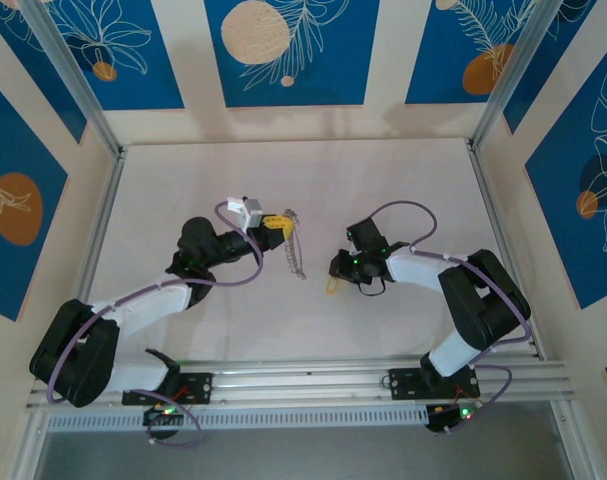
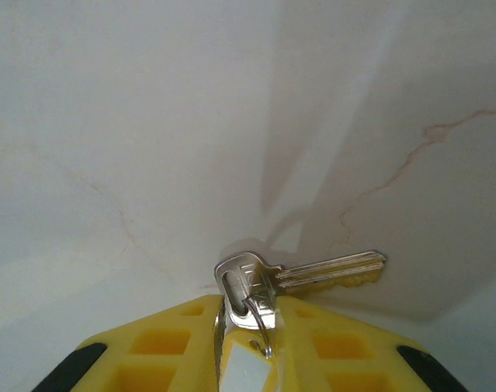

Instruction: Put the keys on the keyring

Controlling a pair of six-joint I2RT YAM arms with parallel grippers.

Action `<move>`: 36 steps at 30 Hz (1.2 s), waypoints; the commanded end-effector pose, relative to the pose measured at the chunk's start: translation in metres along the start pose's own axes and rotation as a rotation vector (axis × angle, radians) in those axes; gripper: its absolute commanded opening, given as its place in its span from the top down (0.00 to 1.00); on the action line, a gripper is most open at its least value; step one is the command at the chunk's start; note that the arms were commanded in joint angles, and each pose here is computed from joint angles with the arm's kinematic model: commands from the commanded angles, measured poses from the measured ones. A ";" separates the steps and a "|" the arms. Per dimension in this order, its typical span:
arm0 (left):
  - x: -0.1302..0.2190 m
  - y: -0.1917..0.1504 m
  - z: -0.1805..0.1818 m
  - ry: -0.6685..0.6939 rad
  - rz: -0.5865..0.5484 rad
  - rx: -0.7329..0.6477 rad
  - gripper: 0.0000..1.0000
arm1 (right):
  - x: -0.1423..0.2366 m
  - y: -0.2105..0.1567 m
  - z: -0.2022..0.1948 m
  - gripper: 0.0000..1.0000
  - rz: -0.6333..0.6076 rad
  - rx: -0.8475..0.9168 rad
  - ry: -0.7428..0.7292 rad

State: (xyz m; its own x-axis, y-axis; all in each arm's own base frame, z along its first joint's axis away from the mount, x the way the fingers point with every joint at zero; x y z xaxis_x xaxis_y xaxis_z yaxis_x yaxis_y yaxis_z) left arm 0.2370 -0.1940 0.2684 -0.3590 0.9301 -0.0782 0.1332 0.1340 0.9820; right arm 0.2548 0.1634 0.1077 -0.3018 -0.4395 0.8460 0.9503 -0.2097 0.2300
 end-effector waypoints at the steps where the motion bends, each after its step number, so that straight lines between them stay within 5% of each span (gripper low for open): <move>1: 0.001 0.012 -0.006 -0.015 -0.066 -0.067 1.00 | -0.001 0.003 0.005 0.76 -0.005 -0.001 0.011; 18: 0.002 0.012 -0.005 -0.012 -0.070 -0.069 1.00 | -0.004 0.003 0.006 0.86 0.004 -0.002 0.015; 27: 0.002 0.014 -0.006 -0.015 -0.073 -0.068 1.00 | -0.001 0.003 0.005 1.00 0.001 0.002 0.017; 36: 0.001 0.014 -0.007 -0.034 -0.049 -0.070 1.00 | 0.049 0.018 0.013 1.00 -0.150 0.083 0.175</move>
State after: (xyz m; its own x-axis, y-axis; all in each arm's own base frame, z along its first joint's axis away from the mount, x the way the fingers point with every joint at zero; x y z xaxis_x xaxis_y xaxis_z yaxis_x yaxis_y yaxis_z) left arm 0.2371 -0.1937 0.2700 -0.3630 0.9276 -0.0888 0.1162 0.1396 0.9834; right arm 0.2592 0.1553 0.1321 -0.3783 -0.4834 0.7894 0.9250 -0.2313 0.3016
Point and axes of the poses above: each hand's point on the last joint's axis, 136 mm out from that joint toward the fingers, its own x axis back along the fingers, its own z axis along the line the jaws close on, y = z × x, the point moved 10 cm from there along x, back along the fingers
